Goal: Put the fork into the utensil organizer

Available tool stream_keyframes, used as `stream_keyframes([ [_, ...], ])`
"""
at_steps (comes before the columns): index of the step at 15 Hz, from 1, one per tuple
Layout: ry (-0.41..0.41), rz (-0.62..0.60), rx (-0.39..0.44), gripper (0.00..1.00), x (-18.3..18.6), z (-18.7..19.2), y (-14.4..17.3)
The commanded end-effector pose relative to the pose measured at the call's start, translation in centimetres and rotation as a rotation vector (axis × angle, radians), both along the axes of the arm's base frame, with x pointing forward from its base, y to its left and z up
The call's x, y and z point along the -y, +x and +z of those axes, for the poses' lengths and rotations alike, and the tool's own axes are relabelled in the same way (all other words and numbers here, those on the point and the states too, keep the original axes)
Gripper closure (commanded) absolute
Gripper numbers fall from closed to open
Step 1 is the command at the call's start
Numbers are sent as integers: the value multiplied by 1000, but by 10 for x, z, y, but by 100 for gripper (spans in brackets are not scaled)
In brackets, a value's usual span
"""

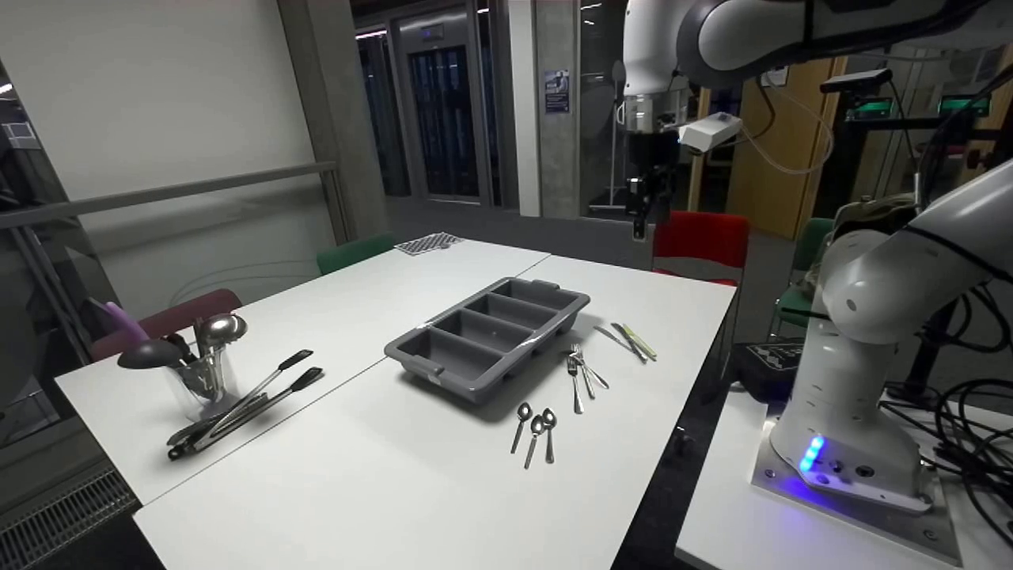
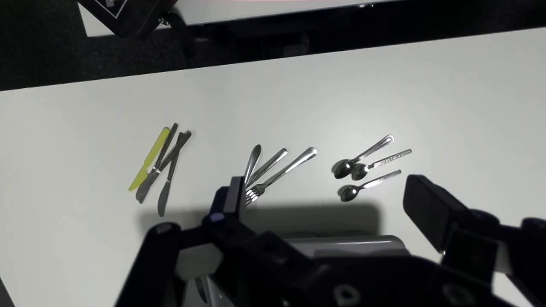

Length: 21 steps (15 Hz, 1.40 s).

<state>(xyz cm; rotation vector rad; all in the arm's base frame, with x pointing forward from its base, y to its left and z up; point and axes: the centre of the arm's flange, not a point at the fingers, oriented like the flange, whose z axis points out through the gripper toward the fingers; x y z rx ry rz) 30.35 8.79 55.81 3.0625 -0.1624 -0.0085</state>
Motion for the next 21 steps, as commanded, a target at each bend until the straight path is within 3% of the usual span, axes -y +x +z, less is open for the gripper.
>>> stream_keyframes([
  [1,93,-94,-49,0,54,9,67],
  [5,171,-167,-138,0,106,-27,120],
  [8,229,-151,-195,0,118,-68,151],
  [10,276,-139,-197,0,116,-82,155],
  [11,226,-160,-204,0,115,-86,140],
  [18,228,-160,-213,0,114,-91,144],
  [21,207,-170,-237,0,108,-126,162],
])
